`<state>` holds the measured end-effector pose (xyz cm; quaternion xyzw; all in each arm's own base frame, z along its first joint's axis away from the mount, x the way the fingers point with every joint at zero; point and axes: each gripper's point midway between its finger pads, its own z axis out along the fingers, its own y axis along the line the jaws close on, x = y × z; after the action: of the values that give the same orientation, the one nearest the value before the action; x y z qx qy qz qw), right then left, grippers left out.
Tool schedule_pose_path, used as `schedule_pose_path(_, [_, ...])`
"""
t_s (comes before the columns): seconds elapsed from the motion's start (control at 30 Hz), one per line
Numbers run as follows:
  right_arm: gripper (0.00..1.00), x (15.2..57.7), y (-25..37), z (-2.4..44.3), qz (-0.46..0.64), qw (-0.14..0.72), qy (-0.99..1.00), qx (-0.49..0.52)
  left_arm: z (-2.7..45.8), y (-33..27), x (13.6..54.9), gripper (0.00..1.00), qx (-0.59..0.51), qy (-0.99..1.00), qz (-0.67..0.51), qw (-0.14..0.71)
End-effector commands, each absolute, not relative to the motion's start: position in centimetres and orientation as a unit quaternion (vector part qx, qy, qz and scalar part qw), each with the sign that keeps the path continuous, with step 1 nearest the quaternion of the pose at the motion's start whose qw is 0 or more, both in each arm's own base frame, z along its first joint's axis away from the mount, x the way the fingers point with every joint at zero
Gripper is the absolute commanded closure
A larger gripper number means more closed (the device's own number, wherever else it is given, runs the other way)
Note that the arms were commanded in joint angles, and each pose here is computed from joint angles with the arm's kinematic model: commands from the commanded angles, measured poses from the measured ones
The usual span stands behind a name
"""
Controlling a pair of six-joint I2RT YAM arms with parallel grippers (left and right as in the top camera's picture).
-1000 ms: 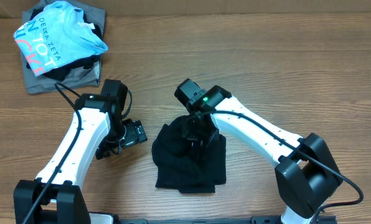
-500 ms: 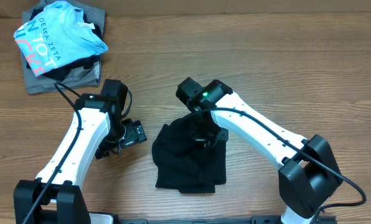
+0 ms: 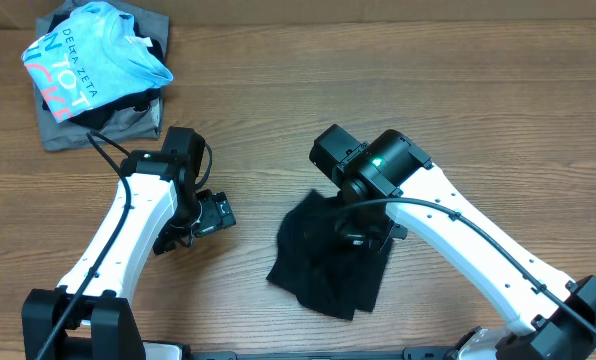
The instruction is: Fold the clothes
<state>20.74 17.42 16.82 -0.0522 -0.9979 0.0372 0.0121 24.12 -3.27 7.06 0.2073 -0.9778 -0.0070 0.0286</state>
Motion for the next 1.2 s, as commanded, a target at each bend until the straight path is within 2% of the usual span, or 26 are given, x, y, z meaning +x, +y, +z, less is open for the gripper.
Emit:
schedule_pose_path(0.0, [0.96, 21.5, 16.9, 16.5, 0.05, -0.014, -0.997, -0.065, 6.9, -2.8, 24.0, 0.0, 0.214, -0.976, -0.016, 0.028])
schedule_pose_path(0.37, [0.96, 16.8, 13.0, 9.0, 0.136, 0.064, -0.979, -0.139, 6.9, -2.8, 23.9, 0.0, 0.205, -0.978, -0.016, 0.03])
schedule_pose_path(0.53, [0.95, 14.1, 12.3, 6.3, 0.139, 0.113, -0.973, -0.145, 6.9, -2.8, 24.0, 0.0, 0.205, -0.978, -0.016, 0.029])
schedule_pose_path(0.57, [0.89, 13.8, 12.2, 6.2, 0.141, 0.119, -0.972, -0.146, 6.9, -2.8, 24.0, 0.0, 0.205, -0.978, -0.016, 0.028])
schedule_pose_path(0.6, [0.79, 13.4, 12.0, 6.1, 0.145, 0.124, -0.971, -0.146, 6.9, -2.8, 24.0, 0.0, 0.205, -0.978, -0.015, 0.028])
schedule_pose_path(0.63, [0.62, 13.3, 11.8, 6.2, 0.15, 0.127, -0.969, -0.15, 6.9, -2.8, 24.0, 0.0, 0.205, -0.978, -0.016, 0.028])
schedule_pose_path(0.67, [0.34, 13.1, 11.7, 6.4, 0.155, 0.129, -0.967, -0.159, 6.9, -2.8, 24.0, 0.0, 0.205, -0.978, -0.016, 0.029])
schedule_pose_path(0.7, [0.0, 13.0, 11.5, 6.5, 0.157, 0.129, -0.965, -0.165, 6.9, -2.8, 24.0, 0.0, 0.205, -0.978, -0.016, 0.029])
schedule_pose_path(0.87, [0.0, 13.1, 11.6, 7.6, 0.145, 0.114, -0.965, -0.184, 7.0, -2.8, 23.9, 0.0, 0.205, -0.978, -0.016, 0.03])
schedule_pose_path(1.17, [0.0, 15.0, 13.3, 14.3, 0.036, 0.031, -0.984, -0.172, 7.0, -2.8, 23.9, 0.0, 0.205, -0.978, -0.016, 0.031])
